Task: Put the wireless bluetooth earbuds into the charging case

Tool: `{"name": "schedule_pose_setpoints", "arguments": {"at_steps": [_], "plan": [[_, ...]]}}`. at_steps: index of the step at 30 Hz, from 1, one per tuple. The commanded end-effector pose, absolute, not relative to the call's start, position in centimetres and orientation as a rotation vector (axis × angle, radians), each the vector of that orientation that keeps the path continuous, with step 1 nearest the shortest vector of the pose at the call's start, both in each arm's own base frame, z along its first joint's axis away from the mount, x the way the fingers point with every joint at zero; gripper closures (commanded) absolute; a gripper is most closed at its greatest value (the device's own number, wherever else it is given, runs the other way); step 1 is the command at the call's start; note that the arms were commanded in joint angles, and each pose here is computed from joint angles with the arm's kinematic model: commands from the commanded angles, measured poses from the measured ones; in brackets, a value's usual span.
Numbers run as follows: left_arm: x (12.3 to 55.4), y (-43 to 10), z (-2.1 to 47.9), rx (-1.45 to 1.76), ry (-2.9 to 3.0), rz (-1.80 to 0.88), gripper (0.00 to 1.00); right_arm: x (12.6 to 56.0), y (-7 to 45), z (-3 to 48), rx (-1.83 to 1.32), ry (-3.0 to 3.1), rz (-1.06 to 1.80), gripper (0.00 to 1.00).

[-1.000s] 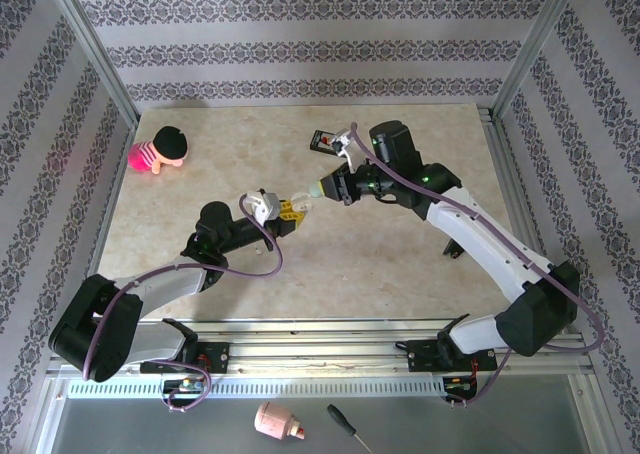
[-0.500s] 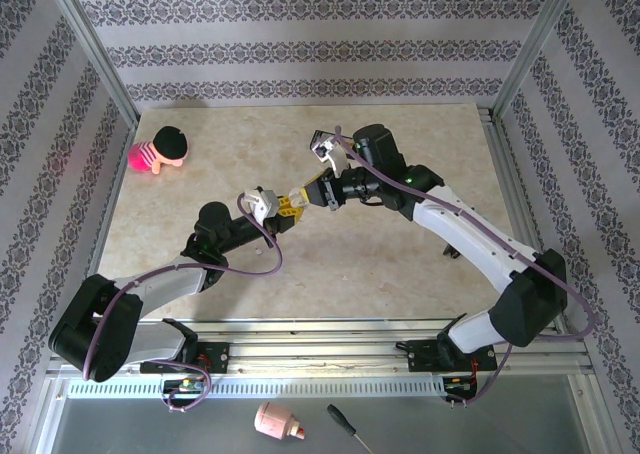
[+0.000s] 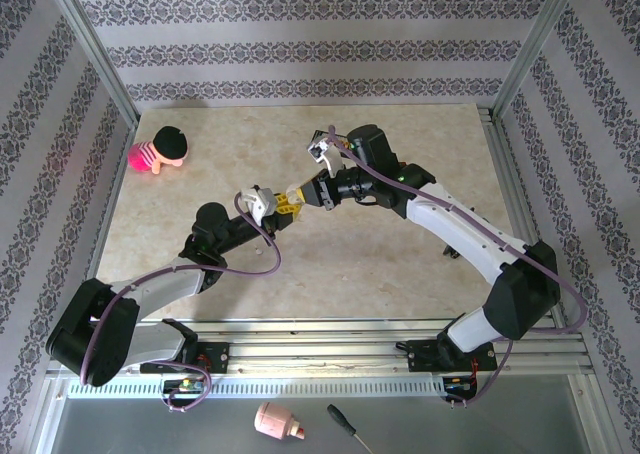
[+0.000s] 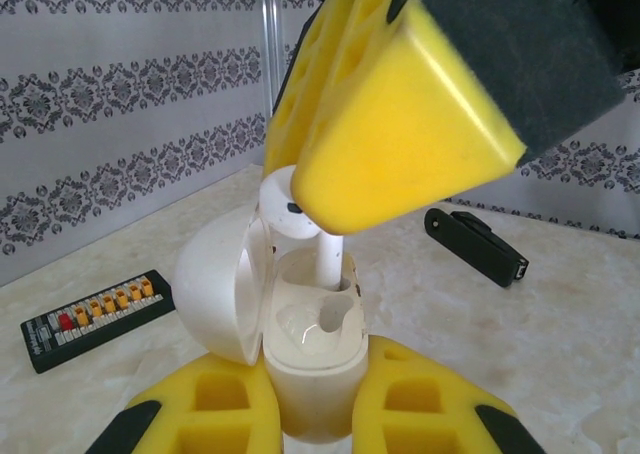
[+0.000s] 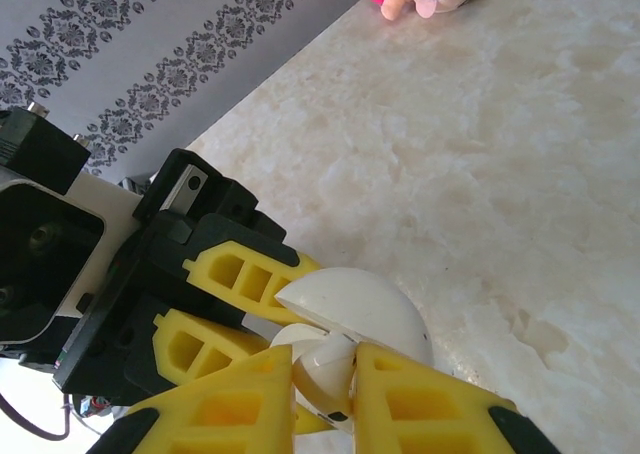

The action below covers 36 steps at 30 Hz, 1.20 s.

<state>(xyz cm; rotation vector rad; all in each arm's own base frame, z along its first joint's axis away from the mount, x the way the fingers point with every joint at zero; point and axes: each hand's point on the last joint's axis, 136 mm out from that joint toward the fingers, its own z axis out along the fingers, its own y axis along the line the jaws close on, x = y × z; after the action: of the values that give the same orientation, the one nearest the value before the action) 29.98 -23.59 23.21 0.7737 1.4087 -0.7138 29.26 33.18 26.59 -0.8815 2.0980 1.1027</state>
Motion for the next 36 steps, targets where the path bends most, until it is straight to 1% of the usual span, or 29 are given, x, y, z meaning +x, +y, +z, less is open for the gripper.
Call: {"name": "schedule_pose_setpoints", "arguments": {"at_steps": [1, 7, 12, 17, 19, 25, 31, 36], "plan": [[30.3, -23.0, 25.1, 0.747, 1.352, -0.674, 1.00, 28.9, 33.9, 26.4, -0.905, 2.103, 1.134, 0.82], [31.0, -22.6, 25.0, 0.711, 1.364, -0.644, 1.00, 28.8, 34.6, 26.2, -0.898, 2.131, 1.169, 0.82], [31.2, -22.4, 25.8, 0.682, 1.335, -0.644, 1.00, 30.6, 33.5, 24.0, -0.817, 2.230, 0.977, 0.80], [31.3, -22.5, 25.5, 0.695, 1.350, -0.642, 1.00, 31.0, 33.1, 24.7, -0.796, 2.209, 0.916, 0.70], [31.3, -22.5, 25.4, 0.695, 1.355, -0.642, 1.00, 31.4, 32.6, 25.4, -0.773, 2.188, 0.881, 0.63], [31.4, -22.8, 24.7, 0.709, 1.372, -0.656, 1.00, 31.0, 32.5, 26.6, -0.769, 2.148, 0.893, 0.47], [31.6, -23.1, 24.1, 0.722, 1.383, -0.665, 1.00, 31.2, 33.0, 26.0, -0.770, 2.172, 0.898, 0.41], [31.4, -23.0, 24.2, 0.720, 1.379, -0.665, 1.00, 31.6, 33.2, 25.3, -0.765, 2.200, 0.880, 0.41]]}}
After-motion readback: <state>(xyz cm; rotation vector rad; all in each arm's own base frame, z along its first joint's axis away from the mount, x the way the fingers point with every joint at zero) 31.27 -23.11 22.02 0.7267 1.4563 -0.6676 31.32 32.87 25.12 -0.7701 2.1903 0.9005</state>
